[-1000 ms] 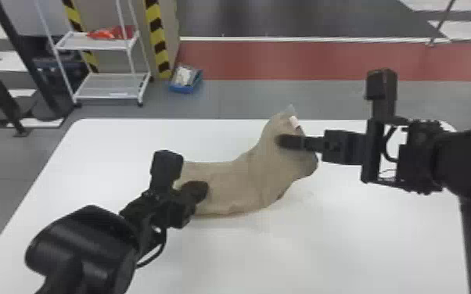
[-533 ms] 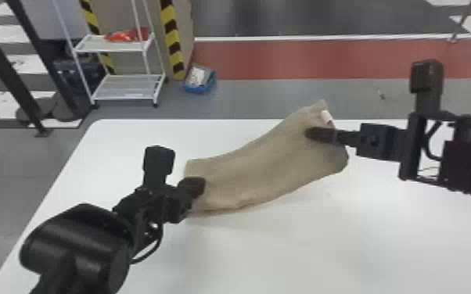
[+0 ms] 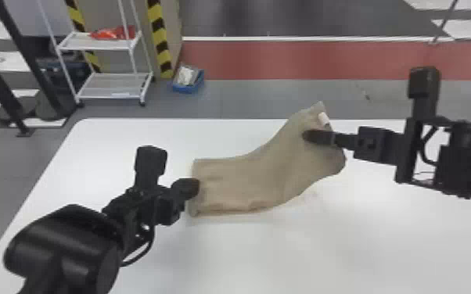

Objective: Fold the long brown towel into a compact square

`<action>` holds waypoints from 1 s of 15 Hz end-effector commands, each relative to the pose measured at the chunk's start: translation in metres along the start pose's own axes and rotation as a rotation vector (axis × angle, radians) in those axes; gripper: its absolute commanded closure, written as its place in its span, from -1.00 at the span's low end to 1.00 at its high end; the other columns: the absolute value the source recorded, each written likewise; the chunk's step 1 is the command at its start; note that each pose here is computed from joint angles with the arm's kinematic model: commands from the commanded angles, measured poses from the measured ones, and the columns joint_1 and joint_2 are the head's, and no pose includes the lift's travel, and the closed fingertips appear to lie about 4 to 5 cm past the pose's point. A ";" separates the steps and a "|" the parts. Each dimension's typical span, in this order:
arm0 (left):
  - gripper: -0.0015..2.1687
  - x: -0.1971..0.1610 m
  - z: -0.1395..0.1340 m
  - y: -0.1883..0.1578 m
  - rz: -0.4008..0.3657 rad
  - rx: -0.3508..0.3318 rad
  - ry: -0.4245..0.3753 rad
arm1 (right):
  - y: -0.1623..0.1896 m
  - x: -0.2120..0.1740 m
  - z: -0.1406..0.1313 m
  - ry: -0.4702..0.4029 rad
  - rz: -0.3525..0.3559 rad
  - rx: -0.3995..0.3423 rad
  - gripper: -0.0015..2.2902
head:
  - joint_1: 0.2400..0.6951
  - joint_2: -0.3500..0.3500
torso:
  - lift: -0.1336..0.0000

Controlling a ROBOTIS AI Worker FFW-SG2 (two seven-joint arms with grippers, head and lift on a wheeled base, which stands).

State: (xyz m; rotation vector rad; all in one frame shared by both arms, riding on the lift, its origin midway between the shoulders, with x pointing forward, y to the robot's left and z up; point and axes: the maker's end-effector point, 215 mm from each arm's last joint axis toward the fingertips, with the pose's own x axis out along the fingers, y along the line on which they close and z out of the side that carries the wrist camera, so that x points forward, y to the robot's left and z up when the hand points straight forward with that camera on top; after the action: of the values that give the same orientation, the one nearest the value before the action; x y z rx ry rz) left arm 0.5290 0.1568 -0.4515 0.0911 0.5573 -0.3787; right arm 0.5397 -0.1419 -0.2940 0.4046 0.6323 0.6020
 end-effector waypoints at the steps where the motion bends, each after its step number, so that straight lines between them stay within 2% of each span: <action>1: 0.95 0.005 -0.009 -0.006 -0.013 0.005 0.019 | 0.018 0.015 -0.005 0.019 0.021 -0.021 -0.15 | 1.00 0.04 | -0.86; 4: 0.95 0.009 -0.014 -0.016 -0.037 0.003 0.033 | 0.040 0.034 -0.012 0.046 0.045 -0.041 -0.15 | 1.00 0.10 | -0.86; 9: 0.95 0.011 -0.016 -0.032 -0.062 0.007 0.035 | 0.064 0.073 -0.036 0.071 0.086 -0.028 -0.15 | 1.00 0.19 | -0.86; 15: 0.95 0.011 -0.017 -0.038 -0.069 0.013 0.036 | 0.058 0.101 -0.062 0.092 0.081 -0.030 -0.15 | 1.00 0.27 | -0.86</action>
State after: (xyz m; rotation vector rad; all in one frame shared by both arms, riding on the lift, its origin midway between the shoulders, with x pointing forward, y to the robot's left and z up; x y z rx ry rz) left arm 0.5150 0.1205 -0.4709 0.0930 0.5945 -0.4499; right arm 0.5400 -0.0262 -0.3447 0.3740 0.6915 0.7124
